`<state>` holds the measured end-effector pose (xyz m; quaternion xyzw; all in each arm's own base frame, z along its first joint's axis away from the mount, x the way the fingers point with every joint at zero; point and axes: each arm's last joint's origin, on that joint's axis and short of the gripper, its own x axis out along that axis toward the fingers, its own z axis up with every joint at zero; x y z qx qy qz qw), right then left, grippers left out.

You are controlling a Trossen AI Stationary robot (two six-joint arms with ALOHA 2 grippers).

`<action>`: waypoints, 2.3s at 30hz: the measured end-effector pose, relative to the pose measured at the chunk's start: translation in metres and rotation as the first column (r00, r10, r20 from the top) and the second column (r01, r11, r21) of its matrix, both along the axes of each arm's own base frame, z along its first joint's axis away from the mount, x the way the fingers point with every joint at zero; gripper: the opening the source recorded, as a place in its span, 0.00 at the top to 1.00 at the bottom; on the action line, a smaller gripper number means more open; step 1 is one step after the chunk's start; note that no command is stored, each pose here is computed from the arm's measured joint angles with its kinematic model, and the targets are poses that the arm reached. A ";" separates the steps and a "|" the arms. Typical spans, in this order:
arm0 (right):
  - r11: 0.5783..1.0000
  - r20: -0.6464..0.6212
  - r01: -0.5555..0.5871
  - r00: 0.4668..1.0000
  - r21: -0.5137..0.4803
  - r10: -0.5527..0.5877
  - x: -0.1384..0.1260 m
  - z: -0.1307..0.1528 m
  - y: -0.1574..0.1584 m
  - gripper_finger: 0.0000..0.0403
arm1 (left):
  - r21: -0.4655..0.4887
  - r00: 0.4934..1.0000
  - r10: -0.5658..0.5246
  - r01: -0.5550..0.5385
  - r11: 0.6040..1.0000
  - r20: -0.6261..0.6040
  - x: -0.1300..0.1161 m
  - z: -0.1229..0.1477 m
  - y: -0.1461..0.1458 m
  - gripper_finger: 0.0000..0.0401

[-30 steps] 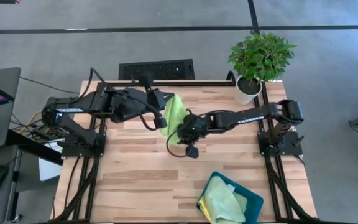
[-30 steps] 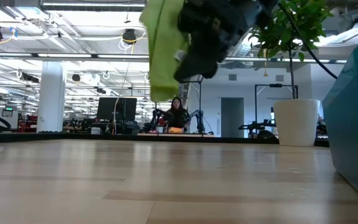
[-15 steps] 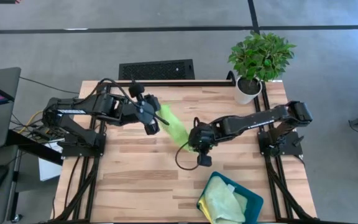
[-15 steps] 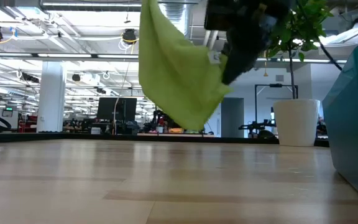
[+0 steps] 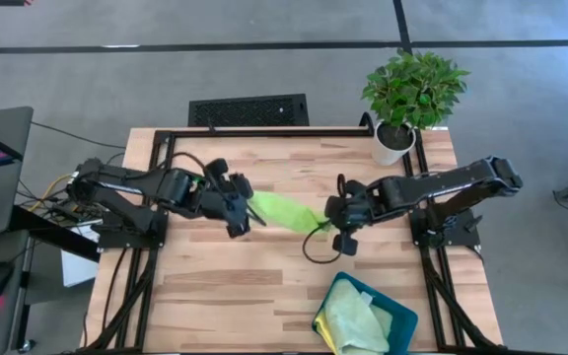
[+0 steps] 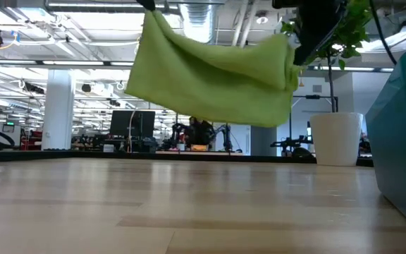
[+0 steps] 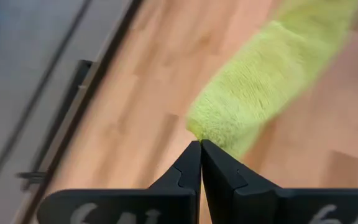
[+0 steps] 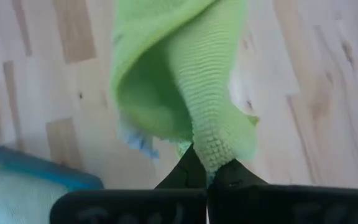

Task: Fold microfiber towels
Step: Fold the green towel

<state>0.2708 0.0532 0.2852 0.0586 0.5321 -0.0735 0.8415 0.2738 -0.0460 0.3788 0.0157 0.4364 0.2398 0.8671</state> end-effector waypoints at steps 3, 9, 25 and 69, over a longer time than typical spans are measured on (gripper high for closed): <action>0.998 -0.030 0.053 0.998 -0.017 -0.053 -0.005 0.001 -0.004 0.99 | -0.053 1.000 -0.008 0.008 0.999 0.000 0.002 -0.005 -0.013 1.00; 0.971 -0.079 0.176 0.979 -0.160 -0.190 -0.005 -0.008 -0.015 0.99 | -0.043 0.994 0.026 -0.031 0.999 -0.107 0.018 -0.032 -0.030 1.00; 0.877 -0.094 0.238 0.949 -0.416 -0.302 0.019 -0.041 -0.034 0.98 | 0.084 0.911 0.207 -0.189 0.978 -0.356 0.072 -0.117 -0.014 1.00; 0.981 -0.320 -0.035 0.947 -0.190 -0.028 0.024 -0.059 -0.028 0.51 | -0.033 0.843 0.117 -0.158 0.987 -0.525 0.078 -0.131 0.018 0.81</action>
